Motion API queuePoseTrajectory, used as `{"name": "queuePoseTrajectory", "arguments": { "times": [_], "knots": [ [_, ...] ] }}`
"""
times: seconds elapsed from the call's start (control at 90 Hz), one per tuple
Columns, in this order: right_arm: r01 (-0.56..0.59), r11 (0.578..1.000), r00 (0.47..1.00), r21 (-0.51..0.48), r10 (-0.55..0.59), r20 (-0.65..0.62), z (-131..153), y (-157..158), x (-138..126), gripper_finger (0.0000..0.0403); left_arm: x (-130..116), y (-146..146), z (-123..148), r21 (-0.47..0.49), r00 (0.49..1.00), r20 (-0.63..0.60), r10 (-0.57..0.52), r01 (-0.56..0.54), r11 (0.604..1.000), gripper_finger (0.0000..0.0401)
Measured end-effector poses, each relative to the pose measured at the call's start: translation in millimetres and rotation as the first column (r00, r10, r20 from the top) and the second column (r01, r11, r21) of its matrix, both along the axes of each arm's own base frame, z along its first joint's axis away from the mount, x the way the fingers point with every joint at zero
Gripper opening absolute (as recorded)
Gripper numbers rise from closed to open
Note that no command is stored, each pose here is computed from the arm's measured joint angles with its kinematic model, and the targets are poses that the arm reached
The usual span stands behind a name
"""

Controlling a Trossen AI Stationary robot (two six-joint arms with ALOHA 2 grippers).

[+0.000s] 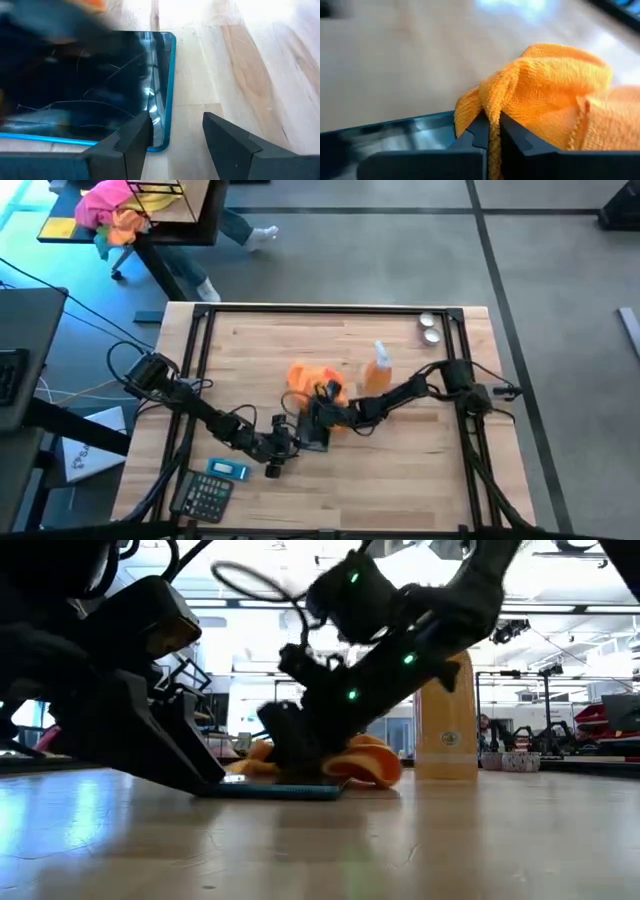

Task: Apply microfiber cloth
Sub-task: Wipe tablet with a microfiber cloth

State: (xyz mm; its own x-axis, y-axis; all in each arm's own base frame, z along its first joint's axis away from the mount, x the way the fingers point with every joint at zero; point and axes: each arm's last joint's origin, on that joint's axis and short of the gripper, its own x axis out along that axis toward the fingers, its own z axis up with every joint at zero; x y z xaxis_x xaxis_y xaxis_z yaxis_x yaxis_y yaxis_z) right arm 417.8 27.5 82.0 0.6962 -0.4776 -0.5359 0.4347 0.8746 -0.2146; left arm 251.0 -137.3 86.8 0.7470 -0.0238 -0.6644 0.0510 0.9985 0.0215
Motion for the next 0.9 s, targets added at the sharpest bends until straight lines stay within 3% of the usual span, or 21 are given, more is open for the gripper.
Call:
{"name": "queuePoseTrajectory", "arguments": {
  "times": [0.156, 0.256, 0.589, 0.744, 0.9],
  "knots": [
    [0.034, 0.999, 0.996, -0.043, -0.037, -0.082, 1.5, -29.6, -3.1, 0.0, -1.1, -0.5, -0.8, -0.008, 1.0, -0.015, 0.001, -0.001, 1.0, 0.0168],
    [0.012, 0.993, 0.993, -0.116, -0.025, -0.117, 19.5, -39.7, -6.1, 0.0, -2.2, -2.0, 0.4, -0.025, 1.0, -0.02, -0.009, 0.008, 1.0, 0.0168],
    [0.018, 0.957, 0.993, -0.29, 0.017, 0.12, 161.3, -69.4, -32.1, 0.0, -4.8, -1.3, 8.7, -0.02, 1.0, -0.013, -0.011, 0.011, 1.0, 0.0168],
    [0.046, 0.959, 0.962, -0.28, 0.033, 0.272, 216.7, -80.2, -59.4, 0.0, -5.1, -0.8, 9.5, -0.012, 1.0, -0.008, -0.001, 0.001, 1.0, 0.0168],
    [-0.087, 0.964, 0.896, -0.25, 0.185, 0.403, 263.1, -67.2, -89.5, 0.0, -5.4, -0.4, 9.3, -0.003, 1.0, -0.012, 0.004, -0.004, 1.0, 0.0168]
  ]
}}
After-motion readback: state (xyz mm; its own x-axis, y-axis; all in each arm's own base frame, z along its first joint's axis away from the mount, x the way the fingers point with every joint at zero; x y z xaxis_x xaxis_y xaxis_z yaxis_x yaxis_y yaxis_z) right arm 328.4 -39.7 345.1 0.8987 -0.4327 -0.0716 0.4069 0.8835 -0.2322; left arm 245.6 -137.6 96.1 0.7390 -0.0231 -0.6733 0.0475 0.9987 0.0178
